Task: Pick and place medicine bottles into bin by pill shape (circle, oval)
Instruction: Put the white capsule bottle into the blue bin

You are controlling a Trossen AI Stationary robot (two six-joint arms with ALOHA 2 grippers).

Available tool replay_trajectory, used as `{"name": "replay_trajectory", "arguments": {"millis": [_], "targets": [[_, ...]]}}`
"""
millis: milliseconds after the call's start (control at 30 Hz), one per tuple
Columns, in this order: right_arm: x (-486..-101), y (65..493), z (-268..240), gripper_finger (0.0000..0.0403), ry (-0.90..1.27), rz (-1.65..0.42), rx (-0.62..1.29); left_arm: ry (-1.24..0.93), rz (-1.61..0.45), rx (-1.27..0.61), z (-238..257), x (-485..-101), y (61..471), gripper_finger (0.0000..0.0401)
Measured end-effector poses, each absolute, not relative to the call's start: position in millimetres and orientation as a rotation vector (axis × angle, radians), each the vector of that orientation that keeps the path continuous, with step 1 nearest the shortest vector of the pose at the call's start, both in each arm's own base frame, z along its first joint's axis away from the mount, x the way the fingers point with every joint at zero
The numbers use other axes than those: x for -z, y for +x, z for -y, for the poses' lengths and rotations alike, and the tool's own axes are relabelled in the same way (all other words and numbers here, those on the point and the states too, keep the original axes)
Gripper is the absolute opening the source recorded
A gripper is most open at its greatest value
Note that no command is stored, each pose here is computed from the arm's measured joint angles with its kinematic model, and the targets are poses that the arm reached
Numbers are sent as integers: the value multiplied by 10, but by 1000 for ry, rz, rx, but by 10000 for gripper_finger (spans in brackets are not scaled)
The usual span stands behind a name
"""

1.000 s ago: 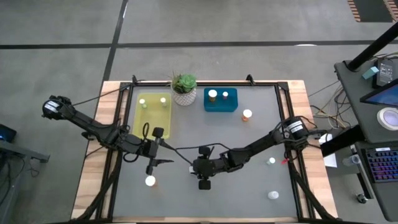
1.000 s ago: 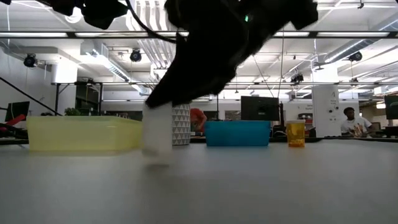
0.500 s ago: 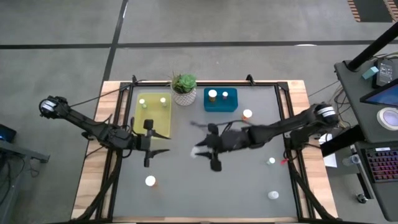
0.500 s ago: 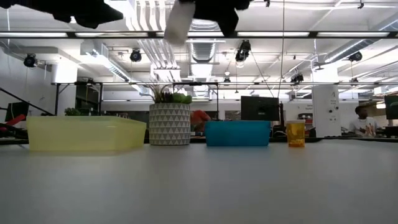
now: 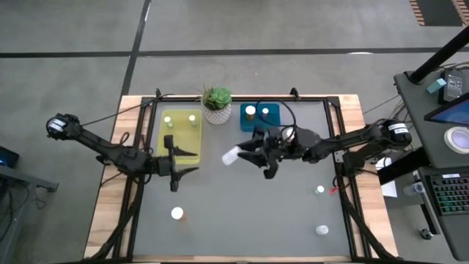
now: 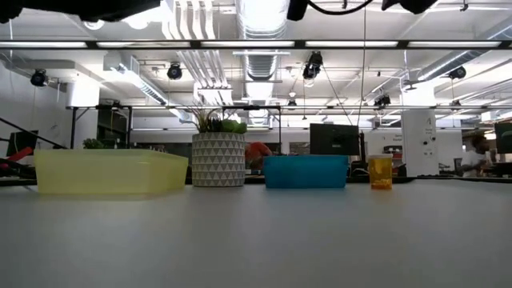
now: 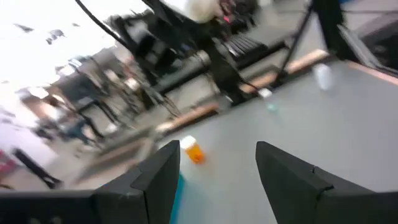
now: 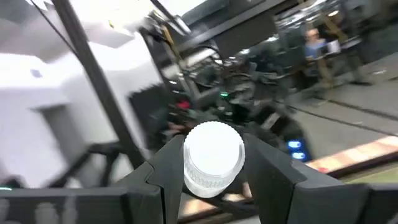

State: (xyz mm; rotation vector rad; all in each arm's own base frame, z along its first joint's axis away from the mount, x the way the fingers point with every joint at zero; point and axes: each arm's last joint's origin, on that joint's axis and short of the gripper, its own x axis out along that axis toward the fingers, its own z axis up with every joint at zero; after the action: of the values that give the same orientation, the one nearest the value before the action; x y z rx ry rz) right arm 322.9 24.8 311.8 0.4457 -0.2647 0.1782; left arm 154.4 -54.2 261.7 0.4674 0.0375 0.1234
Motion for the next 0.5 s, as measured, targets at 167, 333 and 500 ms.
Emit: {"name": "replay_trajectory", "arguments": {"millis": [167,333,500], "targets": [[-3249,3245,-211,141,470,302,-223,507,12,-166,514,-2699,1499,196],[-3377,3280,-159,141,488,299,-236,517,20,-215,490,-2730,1472,196],[-3509,3377,47,141,510,164,-125,538,18,-216,491,-2728,1475,196]]}}
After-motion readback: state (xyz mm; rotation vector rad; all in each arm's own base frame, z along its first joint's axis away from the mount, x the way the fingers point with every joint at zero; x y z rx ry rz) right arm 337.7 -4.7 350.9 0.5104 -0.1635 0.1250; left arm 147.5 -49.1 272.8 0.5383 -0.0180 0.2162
